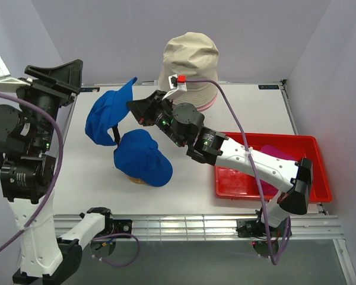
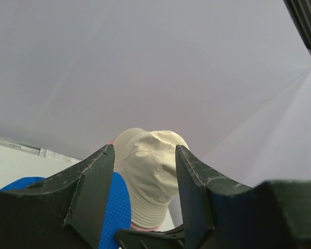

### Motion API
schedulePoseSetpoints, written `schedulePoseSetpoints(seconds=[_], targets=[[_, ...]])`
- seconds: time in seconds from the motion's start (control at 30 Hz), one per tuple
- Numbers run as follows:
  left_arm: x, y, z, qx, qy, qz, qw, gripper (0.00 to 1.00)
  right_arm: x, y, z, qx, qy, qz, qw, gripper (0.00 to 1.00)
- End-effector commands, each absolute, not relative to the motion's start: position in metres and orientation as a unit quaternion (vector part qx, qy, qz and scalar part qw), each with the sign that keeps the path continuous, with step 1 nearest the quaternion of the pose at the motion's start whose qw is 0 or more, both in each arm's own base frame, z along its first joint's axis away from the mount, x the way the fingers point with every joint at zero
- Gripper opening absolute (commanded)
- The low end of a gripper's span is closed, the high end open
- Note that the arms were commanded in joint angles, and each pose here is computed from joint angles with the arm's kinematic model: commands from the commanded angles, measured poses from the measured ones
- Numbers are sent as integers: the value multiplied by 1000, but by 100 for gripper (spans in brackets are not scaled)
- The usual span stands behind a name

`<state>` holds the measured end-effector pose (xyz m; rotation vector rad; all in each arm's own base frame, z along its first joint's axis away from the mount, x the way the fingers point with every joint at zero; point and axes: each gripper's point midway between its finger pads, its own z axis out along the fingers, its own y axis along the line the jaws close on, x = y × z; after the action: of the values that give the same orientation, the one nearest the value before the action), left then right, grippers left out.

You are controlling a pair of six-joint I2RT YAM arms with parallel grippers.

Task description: Stack the hats

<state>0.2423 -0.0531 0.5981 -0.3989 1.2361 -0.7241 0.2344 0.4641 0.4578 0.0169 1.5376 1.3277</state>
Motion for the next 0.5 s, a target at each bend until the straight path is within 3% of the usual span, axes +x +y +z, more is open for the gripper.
schedulePoseSetpoints(seconds=[0.0, 0.47], targets=[[219, -38, 611, -187, 543, -299, 763, 61, 232, 461, 486, 17, 616, 576, 537, 8], [235, -49, 586, -184, 570, -315, 736, 61, 217, 405, 429, 90, 623, 578, 519, 8]])
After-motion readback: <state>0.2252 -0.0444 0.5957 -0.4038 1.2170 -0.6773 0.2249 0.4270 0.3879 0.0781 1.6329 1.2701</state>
